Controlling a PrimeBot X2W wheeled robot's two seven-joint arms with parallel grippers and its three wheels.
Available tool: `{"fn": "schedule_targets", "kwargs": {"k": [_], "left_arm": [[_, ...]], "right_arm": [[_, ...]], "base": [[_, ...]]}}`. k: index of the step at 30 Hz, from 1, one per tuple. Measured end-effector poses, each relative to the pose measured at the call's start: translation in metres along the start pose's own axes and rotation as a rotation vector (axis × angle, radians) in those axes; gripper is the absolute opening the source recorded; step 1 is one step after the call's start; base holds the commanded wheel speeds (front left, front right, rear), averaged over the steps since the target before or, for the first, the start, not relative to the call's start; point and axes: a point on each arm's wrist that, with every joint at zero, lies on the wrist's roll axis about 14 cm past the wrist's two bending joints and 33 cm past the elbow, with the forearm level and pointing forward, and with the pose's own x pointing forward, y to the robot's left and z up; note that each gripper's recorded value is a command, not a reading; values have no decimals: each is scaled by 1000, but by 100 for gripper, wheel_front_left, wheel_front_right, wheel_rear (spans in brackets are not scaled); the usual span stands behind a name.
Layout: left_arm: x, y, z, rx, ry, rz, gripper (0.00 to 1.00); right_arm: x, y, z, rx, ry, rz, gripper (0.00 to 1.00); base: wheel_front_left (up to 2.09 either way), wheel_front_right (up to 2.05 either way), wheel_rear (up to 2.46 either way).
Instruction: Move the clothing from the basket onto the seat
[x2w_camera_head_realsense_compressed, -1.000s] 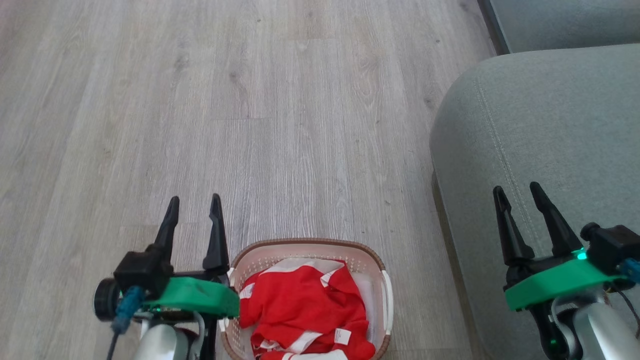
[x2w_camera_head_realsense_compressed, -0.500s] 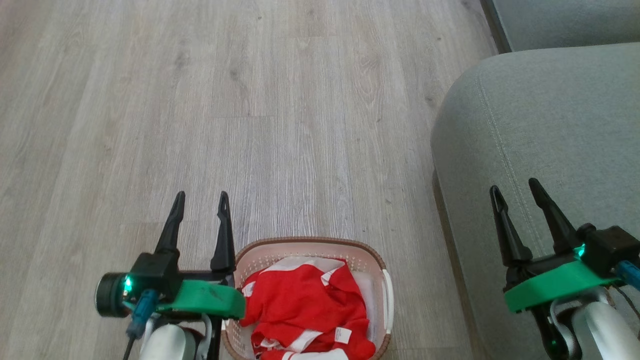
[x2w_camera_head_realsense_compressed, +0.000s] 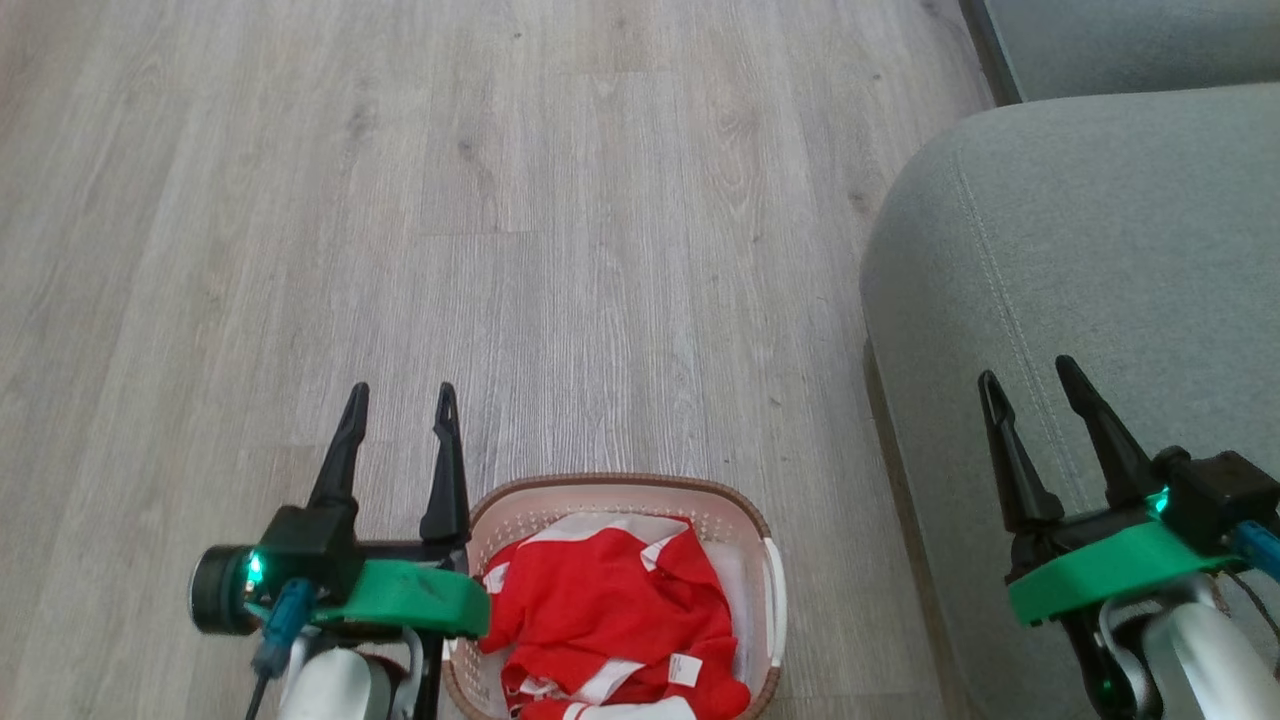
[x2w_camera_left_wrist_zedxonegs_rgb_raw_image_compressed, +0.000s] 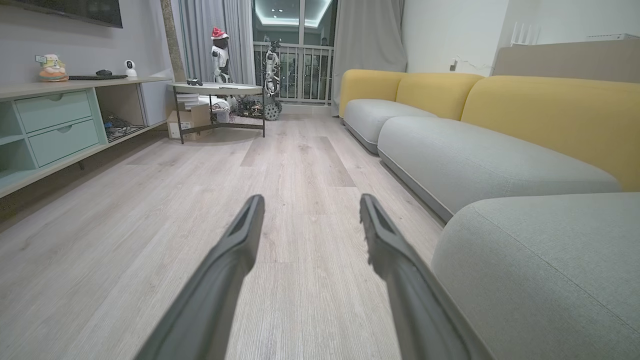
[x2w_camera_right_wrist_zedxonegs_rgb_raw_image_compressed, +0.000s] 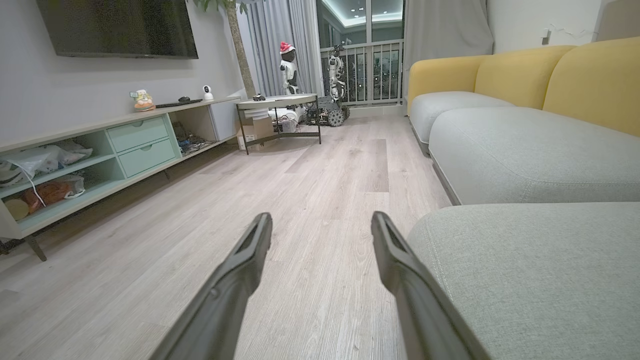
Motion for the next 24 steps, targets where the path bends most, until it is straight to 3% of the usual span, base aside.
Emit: {"fn": "schedule_targets", "kwargs": {"k": [11,24], "left_arm": [[3,-3,-6,-5,17,-6,100],[27,-19,-45,-58,118,-27,100]], "right_arm": [[0,-5,0,-3,2,-14,100],[21,-27,7,-28,-17,-31,100]], "base": [[0,0,0],[0,0,0]]}}
